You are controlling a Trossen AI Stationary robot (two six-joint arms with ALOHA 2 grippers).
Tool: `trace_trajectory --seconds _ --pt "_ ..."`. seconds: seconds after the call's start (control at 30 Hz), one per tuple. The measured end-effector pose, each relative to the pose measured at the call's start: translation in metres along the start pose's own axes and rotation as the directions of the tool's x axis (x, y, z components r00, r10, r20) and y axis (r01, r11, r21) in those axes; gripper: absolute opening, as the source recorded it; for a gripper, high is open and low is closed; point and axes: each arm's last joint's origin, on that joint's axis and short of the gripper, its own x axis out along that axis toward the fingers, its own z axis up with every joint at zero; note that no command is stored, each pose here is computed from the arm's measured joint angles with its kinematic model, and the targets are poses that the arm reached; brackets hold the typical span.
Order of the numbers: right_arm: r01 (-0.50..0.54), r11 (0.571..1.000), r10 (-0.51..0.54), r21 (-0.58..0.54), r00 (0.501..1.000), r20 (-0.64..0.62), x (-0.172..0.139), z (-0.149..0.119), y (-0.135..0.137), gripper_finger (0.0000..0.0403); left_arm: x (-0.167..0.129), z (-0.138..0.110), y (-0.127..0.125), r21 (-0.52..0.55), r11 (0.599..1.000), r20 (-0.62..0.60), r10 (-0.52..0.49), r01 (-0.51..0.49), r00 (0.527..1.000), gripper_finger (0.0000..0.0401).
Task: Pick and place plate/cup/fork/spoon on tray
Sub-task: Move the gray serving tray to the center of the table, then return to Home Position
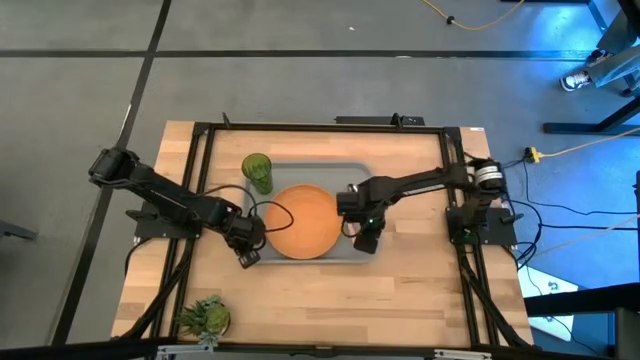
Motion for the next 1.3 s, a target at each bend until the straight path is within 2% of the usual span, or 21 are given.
trace_trajectory --seconds 0.17,0.33,0.43,0.6,0.73,0.87,1.0,1.1,1.2,1.3 --pt "0.011 1.000 -0.012 0.010 0.997 0.071 -0.018 -0.012 0.010 0.0004 -0.003 -0.001 -0.005 0.071 0.997 0.012 0.005 -0.006 1.000 0.0000" --pt "0.056 0.998 -0.053 -0.014 0.985 0.162 -0.036 -0.025 0.021 0.0004 -0.009 0.000 -0.013 0.094 0.995 0.064 0.023 -0.029 0.998 0.0000" --pt "0.074 0.997 -0.065 -0.032 0.972 0.227 -0.050 -0.035 0.025 0.0004 -0.016 0.005 -0.023 0.101 0.995 0.099 0.001 -0.011 0.995 0.0000" --pt "0.089 0.993 -0.057 -0.079 0.940 0.337 -0.078 -0.054 0.026 0.0004 -0.038 0.015 -0.041 0.099 0.995 0.181 -0.004 -0.014 0.983 0.0000" --pt "0.101 0.984 -0.030 -0.145 0.903 0.429 -0.105 -0.075 0.023 0.0004 -0.068 0.024 -0.056 0.094 0.996 0.281 -0.021 -0.006 0.960 0.0000" --pt "0.116 0.976 -0.002 -0.186 0.852 0.524 -0.131 -0.100 0.019 0.0004 -0.108 0.028 -0.072 0.196 0.979 0.391 -0.129 0.054 0.911 0.0000" --pt "0.145 0.970 0.009 -0.195 0.781 0.625 -0.156 -0.130 0.010 0.0004 -0.153 0.024 -0.075 0.305 0.951 0.513 -0.208 0.050 0.833 0.0000" --pt "0.155 0.971 0.016 -0.180 0.714 0.700 -0.173 -0.153 0.003 0.0004 -0.182 0.015 -0.066 0.347 0.937 0.605 -0.252 0.035 0.756 0.0000" --pt "0.154 0.974 0.028 -0.166 0.645 0.764 -0.187 -0.176 -0.005 0.0004 -0.207 0.001 -0.047 0.353 0.936 0.685 -0.261 0.003 0.680 0.0000" --pt "0.140 0.975 0.061 -0.174 0.585 0.809 -0.194 -0.197 -0.013 0.0004 -0.222 -0.013 -0.026 0.356 0.935 0.734 -0.281 0.002 0.619 0.0000"
